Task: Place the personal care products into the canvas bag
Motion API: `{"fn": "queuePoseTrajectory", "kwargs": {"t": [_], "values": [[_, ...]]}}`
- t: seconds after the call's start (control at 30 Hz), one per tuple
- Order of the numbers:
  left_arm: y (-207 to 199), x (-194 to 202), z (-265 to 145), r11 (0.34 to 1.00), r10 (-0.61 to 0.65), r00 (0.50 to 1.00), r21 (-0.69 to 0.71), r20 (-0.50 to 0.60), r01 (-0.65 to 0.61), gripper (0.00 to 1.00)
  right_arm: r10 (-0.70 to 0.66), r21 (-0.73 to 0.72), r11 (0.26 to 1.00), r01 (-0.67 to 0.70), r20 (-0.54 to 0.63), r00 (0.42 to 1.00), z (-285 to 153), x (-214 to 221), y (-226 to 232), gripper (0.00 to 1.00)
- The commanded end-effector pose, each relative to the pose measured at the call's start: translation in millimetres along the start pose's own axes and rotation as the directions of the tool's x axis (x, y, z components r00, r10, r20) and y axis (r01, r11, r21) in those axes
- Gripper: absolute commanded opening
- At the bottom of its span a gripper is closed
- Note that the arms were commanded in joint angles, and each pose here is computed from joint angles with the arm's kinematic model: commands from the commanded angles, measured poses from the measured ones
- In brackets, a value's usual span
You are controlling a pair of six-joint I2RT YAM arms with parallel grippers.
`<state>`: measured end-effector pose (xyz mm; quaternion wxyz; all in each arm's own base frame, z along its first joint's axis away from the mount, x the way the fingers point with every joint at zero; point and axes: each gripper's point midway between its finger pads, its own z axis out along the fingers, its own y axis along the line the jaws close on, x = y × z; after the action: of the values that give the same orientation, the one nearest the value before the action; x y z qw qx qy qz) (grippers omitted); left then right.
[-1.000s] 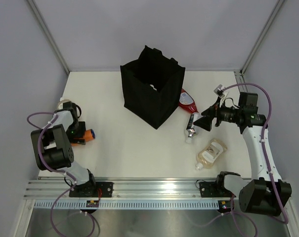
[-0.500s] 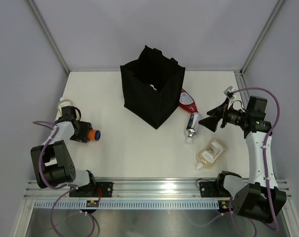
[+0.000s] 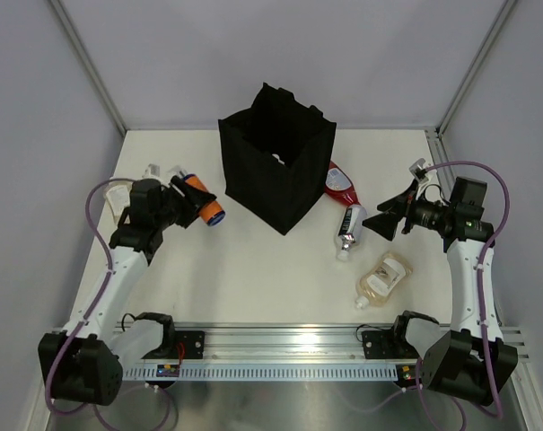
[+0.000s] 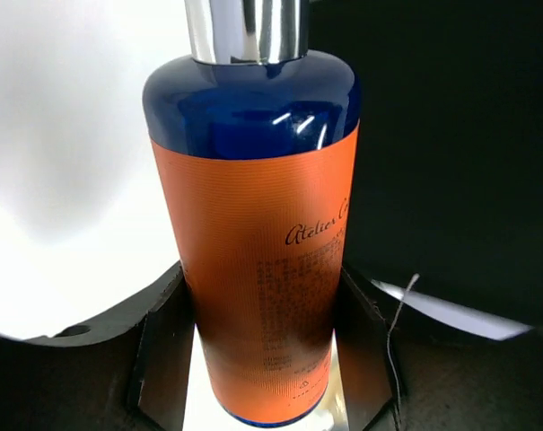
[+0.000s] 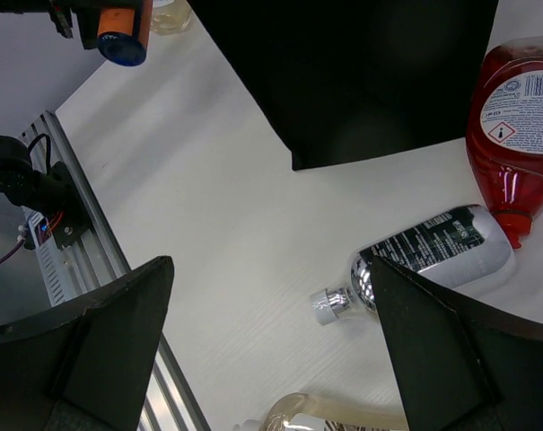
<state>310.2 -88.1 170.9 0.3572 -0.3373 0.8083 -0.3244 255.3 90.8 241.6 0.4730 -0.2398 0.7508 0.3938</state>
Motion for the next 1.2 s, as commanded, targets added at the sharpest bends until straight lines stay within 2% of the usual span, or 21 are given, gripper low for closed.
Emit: {"fn": "queuePoseTrajectory", "kwargs": {"t": [0.0, 0.03, 0.1, 0.13, 0.2, 0.23, 0.27, 0.3, 0.33, 0.37, 0.4, 0.47, 0.53, 0.6, 0.63, 0.83, 0.93, 0.97, 1.0, 1.03, 1.17], "values": [[-156, -19, -53, 0.871, 0.213, 0.963, 0.413, 0.167, -0.265, 0.0, -0.049, -0.015, 0.999, 0.049, 0.029, 0.998, -3, -7, 2, 0.99], [-185, -29, -71, 0.837, 0.249, 0.941, 0.438, 0.227, -0.327, 0.0, -0.05, -0.009, 0.999, 0.05, 0.029, 0.998, -3, -6, 1, 0.99], [-215, -23, -80, 0.8, 0.292, 0.926, 0.469, 0.238, -0.373, 0.0, -0.053, -0.004, 0.999, 0.054, 0.031, 0.998, -4, -7, 1, 1.0], [-242, -31, -98, 0.767, 0.298, 0.912, 0.498, 0.281, -0.404, 0.0, -0.053, -0.001, 0.999, 0.053, 0.032, 0.998, -4, -7, 0, 1.0], [-266, -25, -92, 0.75, 0.315, 0.914, 0.522, 0.256, -0.405, 0.0, -0.047, 0.001, 0.999, 0.047, 0.03, 0.998, -4, -6, -2, 1.0], [-293, -31, -110, 0.714, 0.312, 0.906, 0.558, 0.286, -0.422, 0.0, -0.042, 0.004, 0.999, 0.042, 0.028, 0.999, -4, -5, -3, 0.99], [-305, -30, -109, 0.706, 0.315, 0.906, 0.569, 0.283, -0.423, 0.0, -0.039, 0.006, 0.999, 0.039, 0.026, 0.999, -3, -5, -4, 1.0], [-310, -19, -85, 0.718, 0.345, 0.908, 0.556, 0.237, -0.418, 0.0, -0.038, 0.007, 0.999, 0.037, 0.026, 0.999, -4, -5, -5, 0.99], [-335, -27, -96, 0.688, 0.343, 0.899, 0.58, 0.271, -0.437, 0.0, -0.037, 0.013, 0.999, 0.037, 0.026, 0.999, -4, -5, -6, 0.99], [-343, -25, -89, 0.688, 0.354, 0.898, 0.578, 0.261, -0.44, 0.0, -0.034, 0.014, 0.999, 0.034, 0.024, 0.999, -4, -4, -6, 0.99], [-342, -12, -52, 0.717, 0.393, 0.898, 0.546, 0.198, -0.434, 0.0, -0.038, 0.017, 0.999, 0.037, 0.027, 0.999, -5, -4, -6, 0.99], [-368, -16, -50, 0.681, 0.424, 0.873, 0.552, 0.239, -0.482, 0.0, -0.037, 0.022, 0.999, 0.036, 0.028, 0.999, -5, -4, -7, 0.99], [-359, -6, -5, 0.706, 0.487, 0.853, 0.491, 0.188, -0.511, 0.0, -0.038, 0.028, 0.999, 0.038, 0.031, 0.999, -7, -4, -8, 1.0], [-363, -2, 7, 0.696, 0.522, 0.832, 0.47, 0.186, -0.542, 0.0, -0.038, 0.032, 0.999, 0.037, 0.032, 0.999, -7, -4, -9, 1.0], [-354, 1, 28, 0.696, 0.56, 0.809, 0.429, 0.179, -0.576, 0.0, -0.038, 0.033, 0.999, 0.037, 0.032, 0.999, -7, -4, -9, 0.99], [-297, 13, 75, 0.671, 0.688, 0.715, 0.265, 0.125, -0.692, 0.01, -0.031, 0.038, 0.999, 0.029, 0.036, 0.999, -10, -4, -11, 0.99], [-269, 25, 89, 0.654, 0.727, 0.684, 0.239, 0.066, -0.718, 0.11, -0.029, 0.043, 0.999, 0.027, 0.035, 0.999, -10, -4, -12, 0.99], [-267, 28, 88, 0.651, 0.729, 0.682, 0.248, 0.061, -0.718, 0.27, -0.026, 0.047, 0.999, 0.024, 0.032, 0.999, -10, -3, -13, 0.99], [-264, 34, 89, 0.641, 0.737, 0.674, 0.268, 0.046, -0.719, 0.36, -0.026, 0.049, 0.998, 0.024, 0.031, 0.999, -10, -3, -14, 1.0], [-254, 41, 92, 0.637, 0.745, 0.666, 0.275, 0.018, -0.72, 0.41, -0.024, 0.055, 0.998, 0.022, 0.03, 0.999, -10, -2, -15, 0.99], [-244, 49, 94, 0.625, 0.755, 0.656, 0.296, 0.006, -0.722, 0.7, -0.005, 0.081, 0.997, 0.003, 0.029, 1.0, -10, -1, -22, 1.0]]}}
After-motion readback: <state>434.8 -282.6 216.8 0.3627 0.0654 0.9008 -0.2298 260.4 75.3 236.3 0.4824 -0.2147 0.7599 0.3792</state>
